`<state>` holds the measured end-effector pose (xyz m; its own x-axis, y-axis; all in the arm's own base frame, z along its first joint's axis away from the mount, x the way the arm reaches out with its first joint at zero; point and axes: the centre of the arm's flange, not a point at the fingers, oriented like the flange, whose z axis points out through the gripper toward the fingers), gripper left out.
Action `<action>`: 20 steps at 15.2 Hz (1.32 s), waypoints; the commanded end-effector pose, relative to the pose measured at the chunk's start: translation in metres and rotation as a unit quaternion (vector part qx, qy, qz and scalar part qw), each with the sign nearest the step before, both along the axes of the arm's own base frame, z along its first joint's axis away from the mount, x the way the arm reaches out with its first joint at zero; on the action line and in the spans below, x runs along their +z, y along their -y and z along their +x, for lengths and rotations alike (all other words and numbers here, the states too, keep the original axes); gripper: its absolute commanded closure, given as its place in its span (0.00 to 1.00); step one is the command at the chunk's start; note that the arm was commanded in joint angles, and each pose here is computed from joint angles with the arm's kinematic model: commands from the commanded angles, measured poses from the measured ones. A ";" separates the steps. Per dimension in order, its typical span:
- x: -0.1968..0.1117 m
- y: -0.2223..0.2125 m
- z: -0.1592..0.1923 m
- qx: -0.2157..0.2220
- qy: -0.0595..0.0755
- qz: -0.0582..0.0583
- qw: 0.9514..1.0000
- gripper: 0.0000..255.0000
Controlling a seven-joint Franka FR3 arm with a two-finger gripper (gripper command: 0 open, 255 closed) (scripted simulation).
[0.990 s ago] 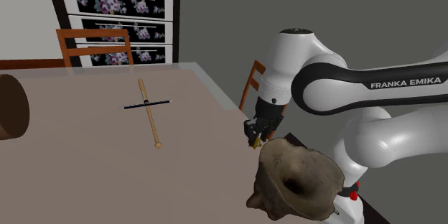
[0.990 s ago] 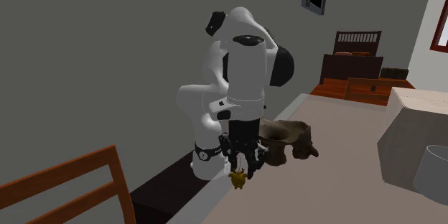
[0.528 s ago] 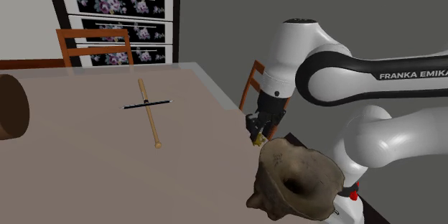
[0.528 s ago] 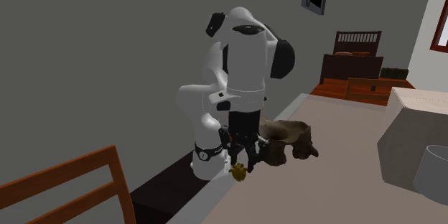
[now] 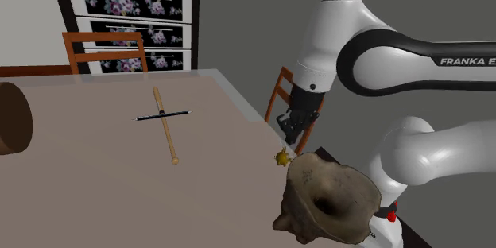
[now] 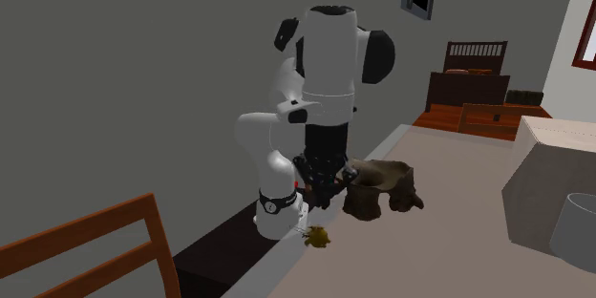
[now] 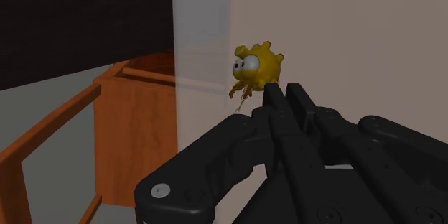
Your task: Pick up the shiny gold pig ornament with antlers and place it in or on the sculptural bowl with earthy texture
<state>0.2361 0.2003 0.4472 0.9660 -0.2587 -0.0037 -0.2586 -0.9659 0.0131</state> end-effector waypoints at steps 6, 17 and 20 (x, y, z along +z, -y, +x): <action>-0.016 -0.006 0.000 -0.012 0.013 -0.026 1.000 0.00; -0.092 -0.005 0.003 -0.029 0.031 -0.061 0.997 0.00; -0.092 -0.005 0.003 -0.029 0.031 -0.061 0.997 0.00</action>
<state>0.2392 0.2051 0.3561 0.9465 -0.3100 0.0897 -0.3188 -0.9413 0.1113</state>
